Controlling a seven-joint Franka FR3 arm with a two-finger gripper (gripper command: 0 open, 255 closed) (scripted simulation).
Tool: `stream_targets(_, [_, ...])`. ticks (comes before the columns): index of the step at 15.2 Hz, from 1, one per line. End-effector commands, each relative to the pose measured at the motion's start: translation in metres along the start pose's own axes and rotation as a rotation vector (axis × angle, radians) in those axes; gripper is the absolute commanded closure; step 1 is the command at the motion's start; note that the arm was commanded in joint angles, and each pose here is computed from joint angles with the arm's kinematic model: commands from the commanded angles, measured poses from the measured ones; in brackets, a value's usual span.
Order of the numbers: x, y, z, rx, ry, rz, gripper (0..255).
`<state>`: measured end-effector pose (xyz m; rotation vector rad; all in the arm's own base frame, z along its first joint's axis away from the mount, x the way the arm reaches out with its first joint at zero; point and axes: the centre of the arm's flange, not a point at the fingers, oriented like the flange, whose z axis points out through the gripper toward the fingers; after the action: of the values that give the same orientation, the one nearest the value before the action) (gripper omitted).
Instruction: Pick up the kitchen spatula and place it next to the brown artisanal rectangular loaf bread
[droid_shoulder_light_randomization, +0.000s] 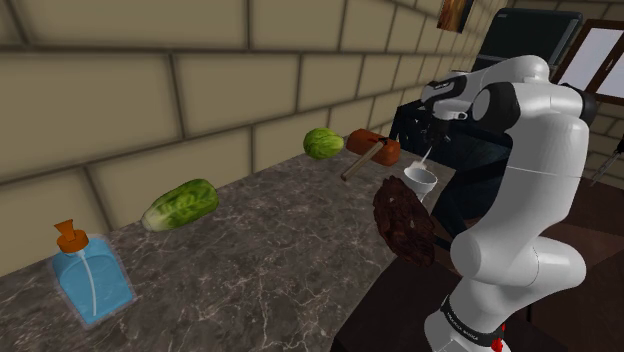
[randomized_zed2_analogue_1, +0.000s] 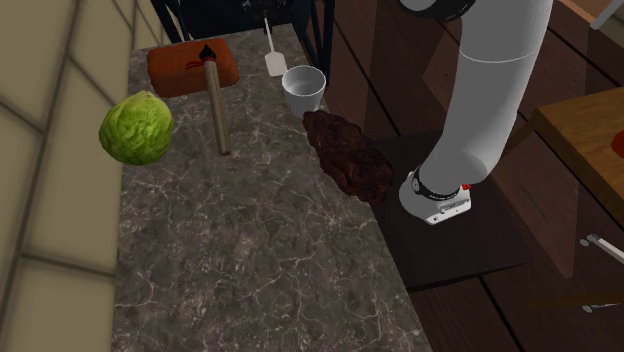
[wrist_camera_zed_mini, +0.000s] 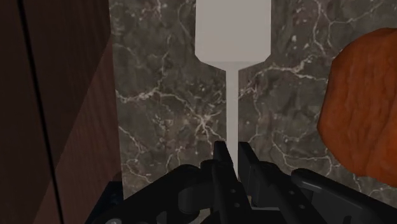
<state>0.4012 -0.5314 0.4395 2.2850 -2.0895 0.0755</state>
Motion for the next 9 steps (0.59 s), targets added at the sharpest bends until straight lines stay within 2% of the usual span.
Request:
stream_targets(1, [0.000, 0.000, 0.010, 0.000, 0.001, 0.000, 255])
stream_targets(9, [-0.003, 0.000, 0.052, 0.000, 0.001, 0.000, 255])
